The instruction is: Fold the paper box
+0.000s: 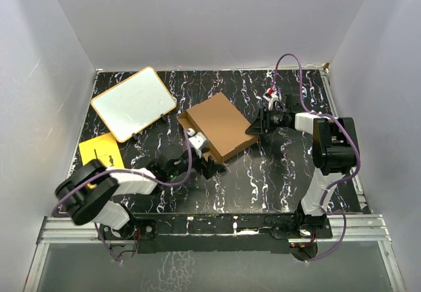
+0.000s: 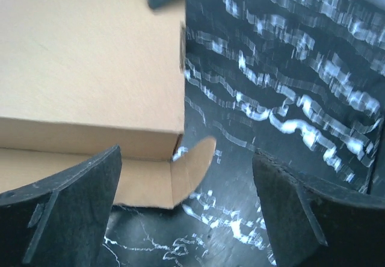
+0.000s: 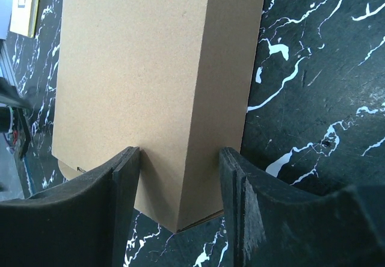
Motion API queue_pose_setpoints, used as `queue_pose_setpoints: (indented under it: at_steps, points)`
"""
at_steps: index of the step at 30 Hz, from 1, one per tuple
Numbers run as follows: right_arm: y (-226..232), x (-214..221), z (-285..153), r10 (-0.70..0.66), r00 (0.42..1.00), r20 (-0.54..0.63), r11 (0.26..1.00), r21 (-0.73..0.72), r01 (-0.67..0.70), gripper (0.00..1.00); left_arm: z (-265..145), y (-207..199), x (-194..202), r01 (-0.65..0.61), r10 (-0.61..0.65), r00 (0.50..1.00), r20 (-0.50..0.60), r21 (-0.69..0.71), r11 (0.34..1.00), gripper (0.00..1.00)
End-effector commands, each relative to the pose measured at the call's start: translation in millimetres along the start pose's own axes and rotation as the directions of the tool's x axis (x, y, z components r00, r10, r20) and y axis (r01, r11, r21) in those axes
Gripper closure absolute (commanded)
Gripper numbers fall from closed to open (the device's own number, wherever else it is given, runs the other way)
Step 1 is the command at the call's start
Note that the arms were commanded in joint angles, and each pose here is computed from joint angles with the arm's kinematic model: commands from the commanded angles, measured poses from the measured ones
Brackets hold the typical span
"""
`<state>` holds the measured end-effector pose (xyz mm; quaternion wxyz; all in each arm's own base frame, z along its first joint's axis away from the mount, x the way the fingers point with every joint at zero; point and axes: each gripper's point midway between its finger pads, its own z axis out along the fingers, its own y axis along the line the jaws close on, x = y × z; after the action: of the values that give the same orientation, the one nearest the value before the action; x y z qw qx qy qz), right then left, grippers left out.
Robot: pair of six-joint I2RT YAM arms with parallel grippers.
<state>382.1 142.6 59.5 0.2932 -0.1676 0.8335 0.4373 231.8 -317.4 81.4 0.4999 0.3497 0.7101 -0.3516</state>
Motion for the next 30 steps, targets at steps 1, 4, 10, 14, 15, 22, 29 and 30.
queue_pose_setpoints:
  at_steps: [1, 4, 10, 14, 15, 22, 29, 30]
  points:
    - [-30, 1, 3, -0.055, 0.998, -0.014, 0.993, 0.104, 0.057, 0.45, -28, 25, -55, 0.197, -0.173, 0.974, 0.148, -0.162, 0.967, 0.07]
    - [-30, 1, 3, -0.056, 0.998, -0.014, 0.993, 0.105, 0.057, 0.45, -50, 57, -61, 0.432, -0.399, 0.901, 0.171, -0.256, 0.865, 0.03]
    - [-23, 3, 10, -0.072, 0.997, -0.032, 0.993, 0.09, 0.074, 0.45, -77, 113, -40, 0.854, -0.827, 0.507, 0.244, -0.27, 0.444, 0.03]
    - [-23, 4, 11, -0.073, 0.997, -0.035, 0.993, 0.089, 0.076, 0.45, -67, 133, -35, 0.913, -0.888, 0.372, 0.272, -0.278, 0.297, 0.03]
    - [-23, 4, 11, -0.073, 0.997, -0.035, 0.993, 0.089, 0.075, 0.45, -61, 138, -32, 0.92, -0.896, 0.349, 0.274, -0.282, 0.272, 0.03]
    - [-23, 3, 12, -0.075, 0.996, -0.038, 0.993, 0.087, 0.078, 0.45, -34, 167, -24, 0.94, -0.904, 0.286, 0.318, -0.278, 0.199, 0.03]
    - [-22, 6, 16, -0.077, 0.996, -0.05, 0.994, 0.077, 0.08, 0.45, -10, 190, -6, 0.941, -0.915, 0.238, 0.326, -0.311, 0.135, 0.03]
    - [-22, 5, 16, -0.079, 0.996, -0.051, 0.994, 0.078, 0.083, 0.45, -8, 194, -2, 0.938, -0.914, 0.235, 0.331, -0.323, 0.124, 0.04]
